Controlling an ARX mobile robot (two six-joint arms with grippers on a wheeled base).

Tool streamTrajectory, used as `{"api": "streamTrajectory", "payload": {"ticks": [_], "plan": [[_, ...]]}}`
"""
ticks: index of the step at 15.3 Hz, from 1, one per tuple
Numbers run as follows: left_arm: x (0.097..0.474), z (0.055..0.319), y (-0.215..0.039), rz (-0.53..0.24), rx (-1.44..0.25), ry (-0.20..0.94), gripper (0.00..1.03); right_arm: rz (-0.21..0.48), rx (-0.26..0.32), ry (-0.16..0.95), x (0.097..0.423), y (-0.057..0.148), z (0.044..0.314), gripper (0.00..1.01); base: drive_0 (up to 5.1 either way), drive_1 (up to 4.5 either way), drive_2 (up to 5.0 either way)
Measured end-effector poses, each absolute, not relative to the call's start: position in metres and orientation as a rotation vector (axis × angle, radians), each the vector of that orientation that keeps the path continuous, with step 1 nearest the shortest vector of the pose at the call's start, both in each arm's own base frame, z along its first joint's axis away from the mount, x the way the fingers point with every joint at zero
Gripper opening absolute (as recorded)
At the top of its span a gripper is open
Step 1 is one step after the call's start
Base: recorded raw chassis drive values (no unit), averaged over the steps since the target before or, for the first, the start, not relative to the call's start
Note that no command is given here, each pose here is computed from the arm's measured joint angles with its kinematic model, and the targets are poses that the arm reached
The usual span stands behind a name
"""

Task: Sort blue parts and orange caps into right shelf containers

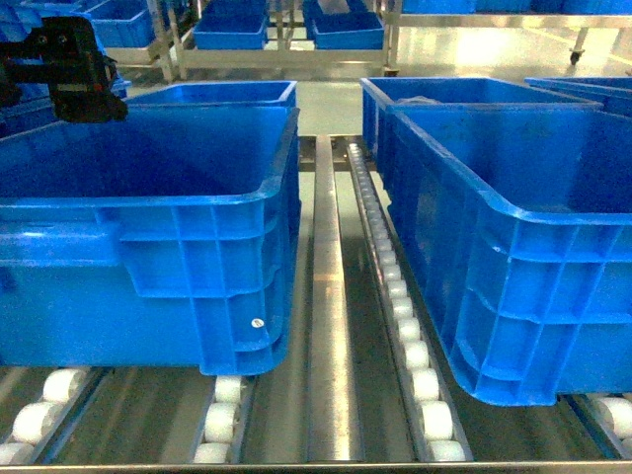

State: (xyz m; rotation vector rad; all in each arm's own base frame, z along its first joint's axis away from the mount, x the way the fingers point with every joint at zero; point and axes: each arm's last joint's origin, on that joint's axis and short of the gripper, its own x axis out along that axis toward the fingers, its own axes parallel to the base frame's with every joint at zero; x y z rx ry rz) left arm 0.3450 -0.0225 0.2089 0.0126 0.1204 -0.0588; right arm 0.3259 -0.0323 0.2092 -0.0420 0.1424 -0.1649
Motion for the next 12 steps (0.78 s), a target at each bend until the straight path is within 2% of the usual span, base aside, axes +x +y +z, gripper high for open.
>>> {"api": "streamTrajectory", "payload": {"ticks": [1,2,4,5,6,8,10,12], "plan": [[0.344,0.209,-0.020,-0.029,0.013,0.128,0.97,-0.208,-0.063,0.168,0.326,-0.033,0.207,1.00,0.0,0.00,0.0],[0.342,0.211,-0.019,0.001,0.011,0.135,1.00,-0.234,-0.084,0.182,0.325,-0.032,0.206,0.97,0.0,0.00,0.0],[0.339,0.216,-0.018,0.017,0.007,0.114,0.98,-0.229,-0.093,0.159,0.326,-0.032,0.208,0.98,0.0,0.00,0.0],[0.330,0.218,-0.017,0.002,0.001,0.009,0.87,-0.094,-0.052,0.025,0.316,-0.030,0.208,0.84,0.0,0.00,0.0],[0.308,0.208,-0.014,0.000,0.001,0.000,0.72,-0.017,-0.029,0.003,0.294,-0.024,0.199,0.69,0.0,0.00,0.0],[0.282,0.199,-0.008,-0.011,0.001,0.003,0.54,0.001,-0.018,0.007,0.270,-0.018,0.192,0.50,0.0,0.00,0.0],[0.260,0.194,0.001,0.012,0.000,-0.001,0.34,0.000,-0.015,0.001,0.247,-0.014,0.188,0.28,0.0,0.00,0.0],[0.240,0.187,0.001,0.006,0.000,0.011,0.16,-0.005,-0.015,0.007,0.231,-0.010,0.183,0.12,0.0,0.00,0.0]]}}
